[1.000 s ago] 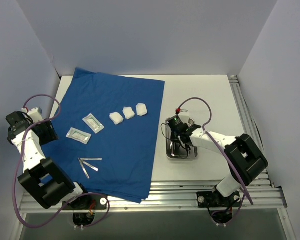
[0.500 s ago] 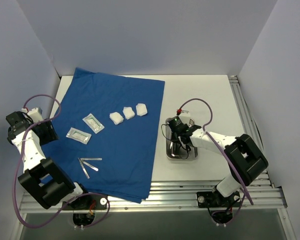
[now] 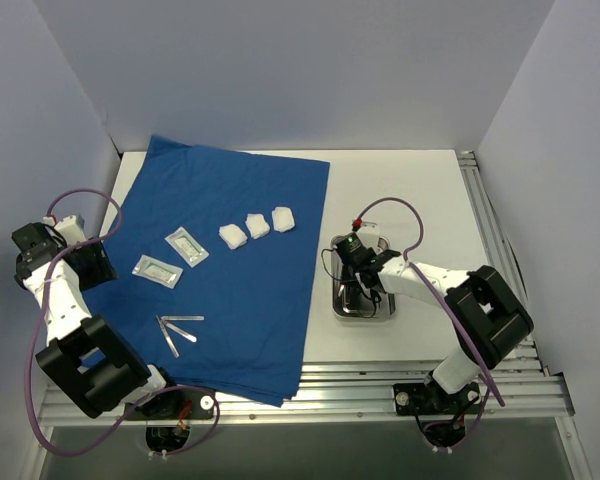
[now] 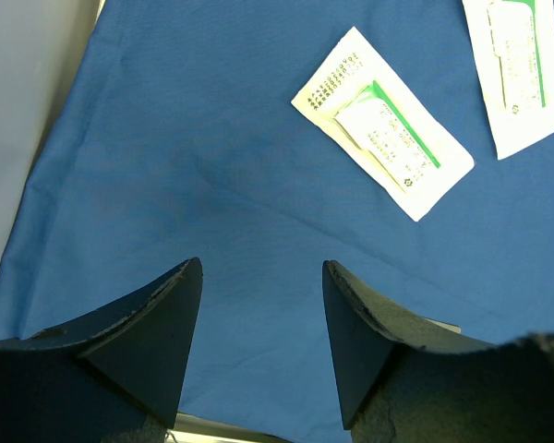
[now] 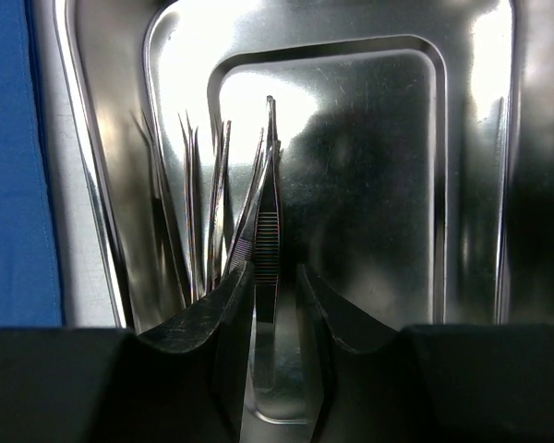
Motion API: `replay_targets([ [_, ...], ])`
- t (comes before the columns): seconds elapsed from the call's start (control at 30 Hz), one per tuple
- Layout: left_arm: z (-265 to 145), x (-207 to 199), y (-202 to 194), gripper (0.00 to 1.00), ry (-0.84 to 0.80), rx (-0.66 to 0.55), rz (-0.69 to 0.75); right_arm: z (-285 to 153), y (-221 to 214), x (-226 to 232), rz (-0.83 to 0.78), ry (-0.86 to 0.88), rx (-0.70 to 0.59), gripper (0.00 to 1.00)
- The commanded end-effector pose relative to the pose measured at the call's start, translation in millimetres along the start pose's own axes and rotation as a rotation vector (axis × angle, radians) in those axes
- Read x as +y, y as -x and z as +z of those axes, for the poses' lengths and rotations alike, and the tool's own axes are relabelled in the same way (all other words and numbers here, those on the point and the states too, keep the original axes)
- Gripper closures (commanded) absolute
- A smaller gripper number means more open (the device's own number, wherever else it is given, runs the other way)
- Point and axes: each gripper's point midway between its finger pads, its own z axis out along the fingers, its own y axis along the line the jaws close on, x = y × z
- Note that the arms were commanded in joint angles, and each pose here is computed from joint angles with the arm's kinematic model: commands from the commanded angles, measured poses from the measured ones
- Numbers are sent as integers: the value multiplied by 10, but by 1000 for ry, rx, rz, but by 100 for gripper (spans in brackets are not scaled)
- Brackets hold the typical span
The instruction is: Prepare the surgical pack
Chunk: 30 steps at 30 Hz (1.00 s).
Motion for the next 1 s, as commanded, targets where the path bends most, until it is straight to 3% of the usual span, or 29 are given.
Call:
replay_targets([
  [0.0, -50, -15, 99, 36, -12, -38, 15, -131, 207, 17, 9, -3, -49, 78],
  [0.5, -40, -13, 102, 36, -14, -35, 14, 127, 191, 85, -3, -5, -22, 81],
  [0.97, -36, -7, 99, 36, -11, -33, 14, 159, 241, -64, -18, -30, -25, 94],
])
